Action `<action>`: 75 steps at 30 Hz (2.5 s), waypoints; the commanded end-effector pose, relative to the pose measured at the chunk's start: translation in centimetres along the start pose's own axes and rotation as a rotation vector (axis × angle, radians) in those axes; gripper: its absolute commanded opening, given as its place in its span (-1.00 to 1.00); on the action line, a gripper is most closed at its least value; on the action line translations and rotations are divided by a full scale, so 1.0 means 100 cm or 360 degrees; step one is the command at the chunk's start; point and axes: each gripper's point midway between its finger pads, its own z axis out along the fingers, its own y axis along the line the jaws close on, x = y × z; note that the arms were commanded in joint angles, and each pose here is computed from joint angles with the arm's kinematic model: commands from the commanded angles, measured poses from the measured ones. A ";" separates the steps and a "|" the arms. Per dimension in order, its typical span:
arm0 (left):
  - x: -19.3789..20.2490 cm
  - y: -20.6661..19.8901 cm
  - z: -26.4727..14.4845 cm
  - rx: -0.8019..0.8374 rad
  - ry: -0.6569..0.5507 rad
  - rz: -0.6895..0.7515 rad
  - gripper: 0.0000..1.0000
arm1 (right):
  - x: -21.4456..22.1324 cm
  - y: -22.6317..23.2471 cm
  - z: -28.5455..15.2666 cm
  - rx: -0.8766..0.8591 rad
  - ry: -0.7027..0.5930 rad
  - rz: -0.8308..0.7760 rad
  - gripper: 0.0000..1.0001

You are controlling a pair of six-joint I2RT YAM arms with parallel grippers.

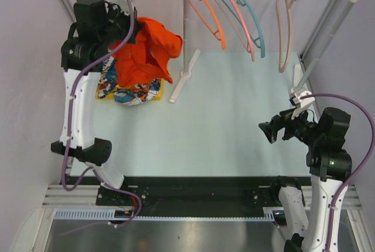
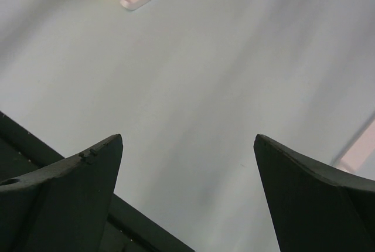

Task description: Place the shorts on the hanger

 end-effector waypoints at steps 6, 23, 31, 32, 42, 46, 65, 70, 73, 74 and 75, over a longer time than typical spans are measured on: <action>-0.089 -0.109 -0.077 0.0413 -0.0489 0.0091 -0.99 | -0.018 0.038 -0.018 -0.0254 -0.0097 -0.0169 1.00; 0.119 -0.242 0.002 0.1163 0.0489 0.0347 -0.87 | -0.002 0.043 -0.028 -0.0281 -0.0005 -0.0395 1.00; 0.213 -0.240 0.065 0.1233 0.0910 0.0174 -0.57 | 0.047 0.029 -0.018 -0.0330 0.0214 -0.0562 0.99; 0.218 -0.240 0.071 0.1235 0.0926 0.0166 -0.50 | 0.052 0.029 -0.017 -0.0350 0.0233 -0.0578 1.00; 0.231 -0.203 0.082 0.1335 0.0924 -0.0087 0.52 | 0.098 0.034 0.008 -0.0661 0.0464 -0.0775 1.00; 0.201 -0.175 0.048 0.1328 0.0688 -0.0120 0.93 | 0.121 0.048 0.032 -0.0757 0.0642 -0.0889 1.00; 0.226 -0.141 -0.062 0.1001 0.0112 0.0348 1.00 | 0.138 0.150 0.140 -0.0881 0.0021 -0.1888 0.86; 0.249 -0.134 -0.059 0.1024 0.0226 0.0533 1.00 | 0.150 0.139 0.162 -0.0803 -0.0011 -0.2010 0.88; 0.266 -0.127 -0.051 0.1046 0.0262 0.0789 0.99 | 0.152 0.128 0.175 -0.0785 0.0051 -0.1921 0.86; 0.271 -0.125 -0.046 0.1050 0.0255 0.0896 0.99 | 0.143 0.127 0.180 -0.0766 0.0036 -0.1890 0.84; 0.274 -0.123 -0.040 0.1046 0.0261 0.0955 0.99 | 0.142 0.128 0.182 -0.0786 0.0044 -0.1856 0.79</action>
